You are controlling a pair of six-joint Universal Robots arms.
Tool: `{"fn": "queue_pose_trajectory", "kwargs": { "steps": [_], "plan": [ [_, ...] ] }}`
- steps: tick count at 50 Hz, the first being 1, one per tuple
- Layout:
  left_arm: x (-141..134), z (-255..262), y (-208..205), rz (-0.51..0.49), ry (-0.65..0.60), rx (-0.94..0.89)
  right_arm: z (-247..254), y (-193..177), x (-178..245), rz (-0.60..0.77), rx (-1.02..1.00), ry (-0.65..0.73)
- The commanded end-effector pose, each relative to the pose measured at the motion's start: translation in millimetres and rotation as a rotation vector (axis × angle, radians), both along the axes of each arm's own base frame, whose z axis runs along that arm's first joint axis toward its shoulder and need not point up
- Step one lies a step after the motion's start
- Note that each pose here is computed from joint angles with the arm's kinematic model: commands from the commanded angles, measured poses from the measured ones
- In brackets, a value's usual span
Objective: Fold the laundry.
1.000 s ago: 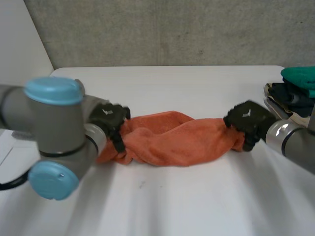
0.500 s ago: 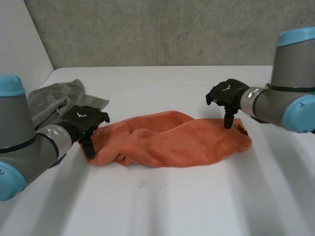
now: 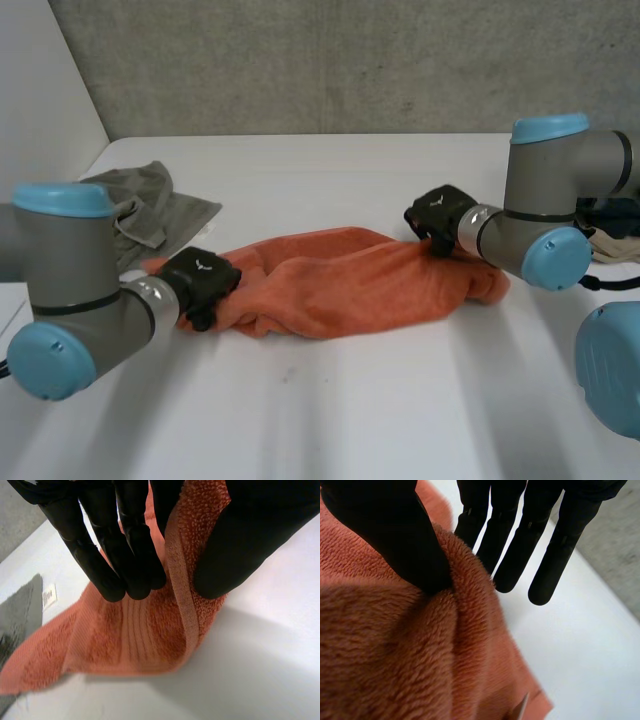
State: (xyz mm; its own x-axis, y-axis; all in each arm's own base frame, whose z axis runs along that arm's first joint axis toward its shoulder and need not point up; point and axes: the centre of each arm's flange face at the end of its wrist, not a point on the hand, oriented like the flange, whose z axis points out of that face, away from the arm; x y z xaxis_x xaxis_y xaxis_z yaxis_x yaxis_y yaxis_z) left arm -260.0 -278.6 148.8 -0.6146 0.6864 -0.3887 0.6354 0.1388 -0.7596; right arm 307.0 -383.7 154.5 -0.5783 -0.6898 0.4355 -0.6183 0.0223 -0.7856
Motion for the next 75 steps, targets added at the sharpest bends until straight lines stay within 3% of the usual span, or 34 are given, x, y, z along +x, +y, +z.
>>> {"fn": "queue_pose_trajectory", "kwargs": {
  "steps": [1, 4, 7, 9, 14, 23, 31, 35, 39, 49, 58, 75],
  "plan": [
    [-13.6, 83.7, -62.6, 0.105, 0.135, -0.366, 82.8, -34.5, 7.5, -0.068, -0.373, -0.227],
    [-8.0, 158.3, -89.9, 0.238, 0.308, -0.600, 137.4, -41.1, 7.6, -0.104, -0.575, -0.392],
    [-1.2, 207.6, -101.2, 0.296, 0.448, -0.751, 171.6, -39.3, 3.9, -0.118, -0.696, -0.503],
    [2.9, 247.0, -105.3, 0.300, 0.572, -0.871, 192.4, -33.5, -0.9, -0.119, -0.768, -0.591],
    [-0.7, 270.7, -101.6, 0.257, 0.665, -0.909, 206.7, -13.0, -8.1, -0.088, -0.829, -0.683],
    [-2.6, 200.5, -96.4, 0.270, 0.546, -0.663, 161.6, 13.5, -16.6, -0.007, -0.712, -0.616],
    [3.2, 82.4, -63.3, 0.257, 0.334, -0.354, 48.0, 45.4, -41.9, -0.099, -0.264, -0.344],
    [4.2, 33.5, -44.9, 0.211, 0.224, -0.252, 3.8, 63.7, -52.6, -0.086, -0.120, -0.195],
    [5.9, 3.1, -37.6, 0.196, 0.142, -0.189, -9.7, 67.5, -59.1, -0.050, -0.101, -0.102],
    [11.0, 14.1, -35.0, 0.208, 0.114, -0.183, 28.6, 62.8, -65.5, -0.093, -0.107, -0.107],
    [30.1, 38.1, -46.2, 0.261, 0.132, -0.242, 74.9, 40.5, -82.3, -0.218, -0.055, -0.178],
    [69.2, 25.6, -68.8, 0.221, 0.106, -0.164, 25.3, 20.5, -91.4, -0.177, 0.179, 0.090]
  ]
}}
